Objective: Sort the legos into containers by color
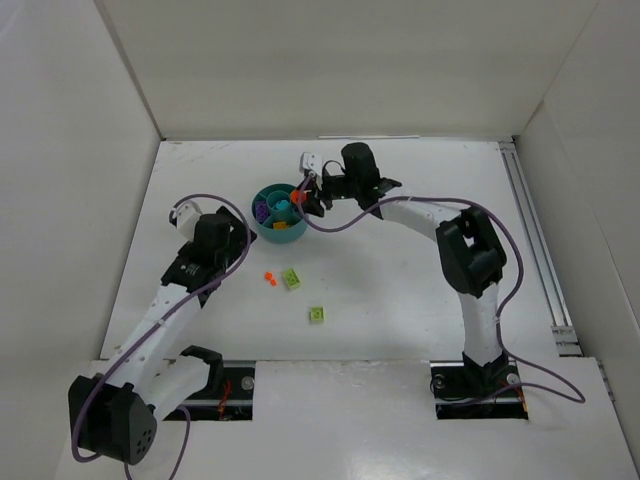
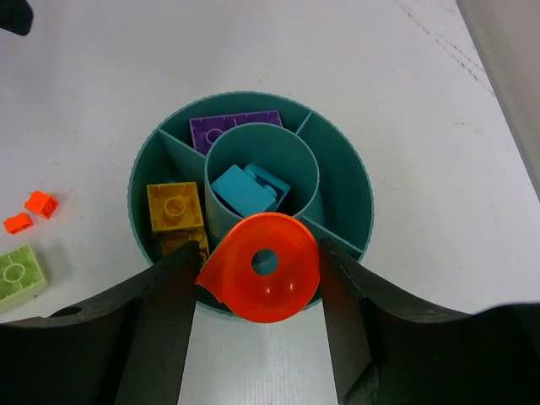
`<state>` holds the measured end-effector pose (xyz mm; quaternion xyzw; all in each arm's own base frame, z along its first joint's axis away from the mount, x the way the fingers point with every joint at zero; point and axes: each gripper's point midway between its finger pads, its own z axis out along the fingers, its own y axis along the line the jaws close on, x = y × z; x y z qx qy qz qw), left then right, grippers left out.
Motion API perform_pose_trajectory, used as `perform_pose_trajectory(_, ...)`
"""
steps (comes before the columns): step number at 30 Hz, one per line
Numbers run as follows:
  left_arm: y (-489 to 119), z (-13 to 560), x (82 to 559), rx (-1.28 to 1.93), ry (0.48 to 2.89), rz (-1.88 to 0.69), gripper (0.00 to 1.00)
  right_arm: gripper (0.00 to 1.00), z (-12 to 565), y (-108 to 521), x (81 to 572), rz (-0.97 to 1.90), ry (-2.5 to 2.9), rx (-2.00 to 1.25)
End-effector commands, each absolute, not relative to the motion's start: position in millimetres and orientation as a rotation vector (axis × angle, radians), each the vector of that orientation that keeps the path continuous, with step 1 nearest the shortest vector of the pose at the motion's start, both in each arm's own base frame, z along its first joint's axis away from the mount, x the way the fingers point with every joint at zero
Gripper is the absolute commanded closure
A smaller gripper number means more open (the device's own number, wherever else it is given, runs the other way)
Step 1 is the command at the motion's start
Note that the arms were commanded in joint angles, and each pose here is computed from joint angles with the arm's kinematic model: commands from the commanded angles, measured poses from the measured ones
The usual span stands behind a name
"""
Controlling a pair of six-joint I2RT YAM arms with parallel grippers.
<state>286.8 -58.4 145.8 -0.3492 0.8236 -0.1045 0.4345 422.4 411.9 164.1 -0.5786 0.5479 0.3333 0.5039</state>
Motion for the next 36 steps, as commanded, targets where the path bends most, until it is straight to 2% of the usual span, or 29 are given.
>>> perform_pose_trajectory(1,-66,147,294,-0.812,2.059,-0.336,0.0,0.6,200,422,421,0.842,1.155,-1.429)
perform_pose_trajectory(13,-66,138,299,-0.792,2.093,-0.324,0.0,0.55,173,423,435,0.873,1.169,-1.444)
perform_pose_trajectory(21,-68,140,300,-0.787,2.09,-0.339,0.0,0.39,169,420,438,0.879,1.177,-1.443)
perform_pose_trajectory(22,-70,137,300,-0.784,2.103,-0.344,0.0,0.33,169,420,438,0.879,1.177,-1.443)
perform_pose_trajectory(27,-72,133,297,-0.766,2.124,-0.351,0.0,0.19,175,419,437,0.874,1.167,-1.441)
perform_pose_trajectory(36,-78,105,289,-0.733,2.204,-0.358,0.02,0.14,207,394,444,0.743,1.204,-1.375)
